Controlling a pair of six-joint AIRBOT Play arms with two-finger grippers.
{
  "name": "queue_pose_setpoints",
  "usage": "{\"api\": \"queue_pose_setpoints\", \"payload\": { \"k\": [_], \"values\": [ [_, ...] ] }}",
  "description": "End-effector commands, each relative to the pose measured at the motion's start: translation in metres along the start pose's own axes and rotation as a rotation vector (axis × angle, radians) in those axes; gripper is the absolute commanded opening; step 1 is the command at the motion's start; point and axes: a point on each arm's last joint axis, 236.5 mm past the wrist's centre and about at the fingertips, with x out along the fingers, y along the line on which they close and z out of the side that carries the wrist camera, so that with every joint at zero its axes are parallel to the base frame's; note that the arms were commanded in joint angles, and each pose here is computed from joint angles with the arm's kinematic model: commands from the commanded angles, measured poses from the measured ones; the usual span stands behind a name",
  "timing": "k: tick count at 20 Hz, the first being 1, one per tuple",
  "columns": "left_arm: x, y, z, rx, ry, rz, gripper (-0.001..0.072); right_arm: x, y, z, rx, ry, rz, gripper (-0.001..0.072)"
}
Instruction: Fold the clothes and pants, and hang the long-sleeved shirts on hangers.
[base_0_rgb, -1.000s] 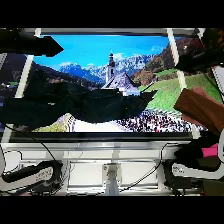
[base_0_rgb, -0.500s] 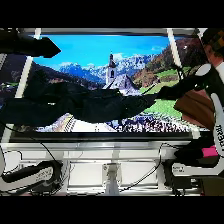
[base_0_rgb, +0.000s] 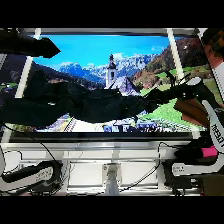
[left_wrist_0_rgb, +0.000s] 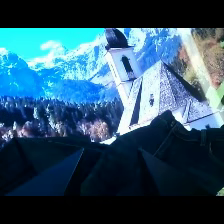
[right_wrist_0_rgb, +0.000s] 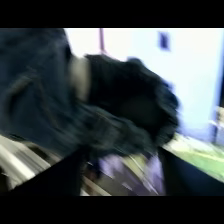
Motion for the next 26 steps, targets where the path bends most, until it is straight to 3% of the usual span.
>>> {"api": "queue_pose_setpoints", "payload": {
  "k": [1,5,8,13,14,15,18,21,26],
  "values": [
    [0.000,0.001,0.000,0.000,0.000,0.001,0.0369,0.009,0.027,0.011,0.018,-0.032,0.066,0.0698],
    [0.000,0.000,0.000,-0.001,0.000,0.001,0.0370,0.037,0.040,0.018,0.094,-0.045,0.009,0.0692],
    [0.000,0.001,0.000,0.000,0.000,0.001,0.0369,0.063,0.031,-0.001,0.176,0.082,-0.098,0.0689],
    [0.000,0.001,0.000,0.000,0.000,0.001,0.0369,0.107,0.042,-0.018,0.112,0.215,-0.109,0.0685],
    [0.000,0.001,0.000,0.000,0.000,0.001,0.0369,0.112,0.046,-0.011,0.053,0.189,-0.108,0.0637],
    [0.000,0.001,0.000,0.000,0.000,0.002,0.0369,0.113,0.052,0.001,-0.013,0.147,-0.106,0.0523],
    [0.000,0.001,0.000,0.001,0.000,0.002,0.0369,0.099,0.077,0.048,-0.106,0.010,-0.091,0.0055],
    [0.000,0.007,-0.001,0.007,0.004,0.028,0.0369,0.058,0.112,0.106,-0.245,-0.146,-0.100,0.0044],
    [-0.002,0.025,0.011,0.027,-0.043,0.106,0.0369,-0.073,0.159,0.191,-0.549,-0.476,-0.259,0.0044]
  ]
}}
